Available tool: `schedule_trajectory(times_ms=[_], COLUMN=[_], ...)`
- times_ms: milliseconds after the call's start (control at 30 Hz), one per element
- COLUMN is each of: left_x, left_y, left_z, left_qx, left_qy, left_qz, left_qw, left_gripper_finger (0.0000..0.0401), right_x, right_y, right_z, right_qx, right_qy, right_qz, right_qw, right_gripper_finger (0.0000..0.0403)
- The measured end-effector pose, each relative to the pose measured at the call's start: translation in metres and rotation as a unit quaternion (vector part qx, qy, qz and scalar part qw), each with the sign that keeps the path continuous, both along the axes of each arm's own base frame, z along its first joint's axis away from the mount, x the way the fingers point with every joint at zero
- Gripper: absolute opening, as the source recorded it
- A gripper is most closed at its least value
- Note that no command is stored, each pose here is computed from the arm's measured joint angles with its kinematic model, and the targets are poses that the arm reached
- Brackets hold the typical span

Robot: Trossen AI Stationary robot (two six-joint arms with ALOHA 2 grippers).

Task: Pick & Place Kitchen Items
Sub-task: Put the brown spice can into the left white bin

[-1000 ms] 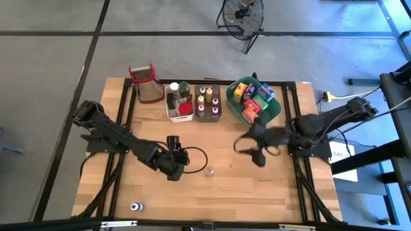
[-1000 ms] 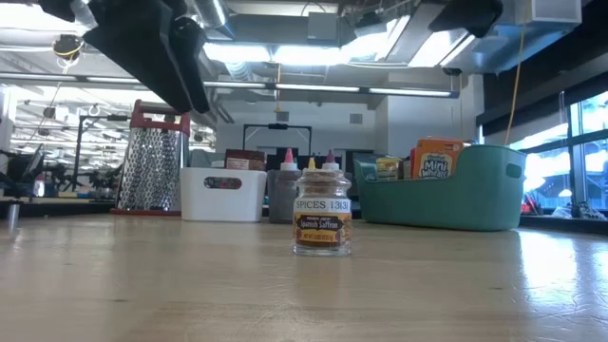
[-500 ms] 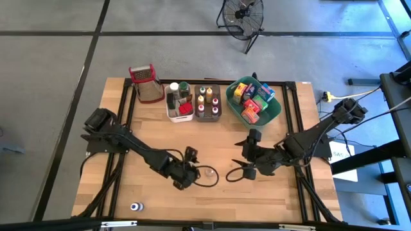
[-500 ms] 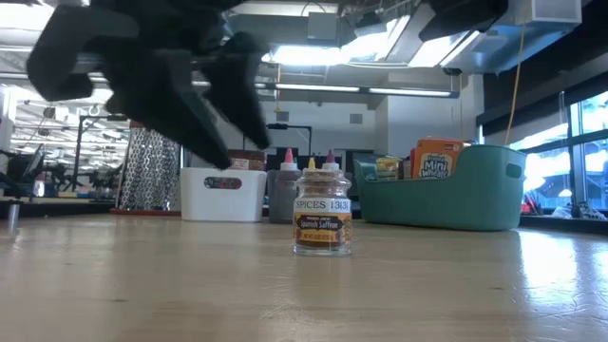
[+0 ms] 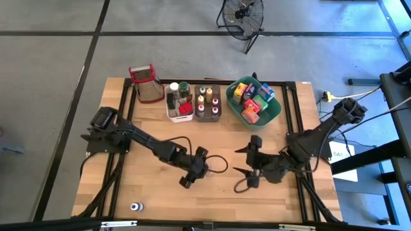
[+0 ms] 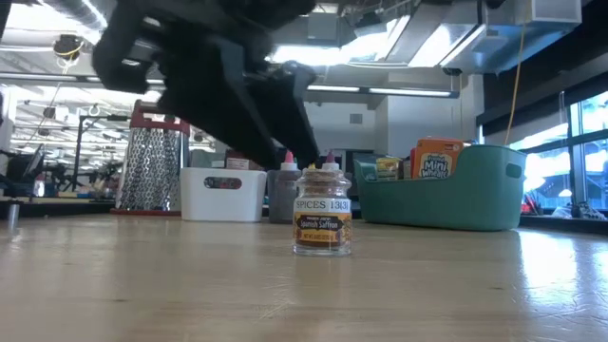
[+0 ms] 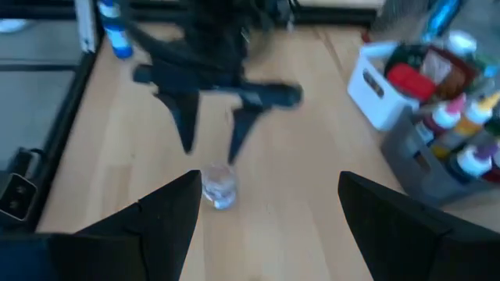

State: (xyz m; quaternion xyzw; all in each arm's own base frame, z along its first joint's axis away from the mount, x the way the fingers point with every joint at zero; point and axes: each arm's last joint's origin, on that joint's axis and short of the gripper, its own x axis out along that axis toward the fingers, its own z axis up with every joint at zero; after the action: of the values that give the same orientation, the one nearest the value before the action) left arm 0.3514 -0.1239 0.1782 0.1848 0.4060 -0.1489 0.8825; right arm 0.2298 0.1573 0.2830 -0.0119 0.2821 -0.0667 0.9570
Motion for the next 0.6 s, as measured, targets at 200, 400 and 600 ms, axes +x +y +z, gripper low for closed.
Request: schedule_trajectory(times_ms=[200,400,600], left_x=[0.009,0.012,0.016], left_y=[0.008,0.014,0.021], left_z=[0.0,0.001,-0.001], left_qx=[-0.014,-0.01,-0.015], left_qy=[-0.021,-0.032,-0.035], left_qz=[-0.021,-0.019,-0.013], left_qw=[0.999,0.999,0.999], left_gripper_finger=[0.0258,0.0258,0.0258], right_x=[-0.007,-0.009,-0.009], right_y=[0.012,0.016,0.016], right_z=[0.003,0.004,0.005], right_qx=[-0.023,-0.019,-0.014], right_qy=[-0.025,-0.03,-0.033], right_qz=[0.016,0.021,0.02], right_qw=[0.999,0.999,0.999], right_gripper_finger=[0.0305,0.0305,0.0305])
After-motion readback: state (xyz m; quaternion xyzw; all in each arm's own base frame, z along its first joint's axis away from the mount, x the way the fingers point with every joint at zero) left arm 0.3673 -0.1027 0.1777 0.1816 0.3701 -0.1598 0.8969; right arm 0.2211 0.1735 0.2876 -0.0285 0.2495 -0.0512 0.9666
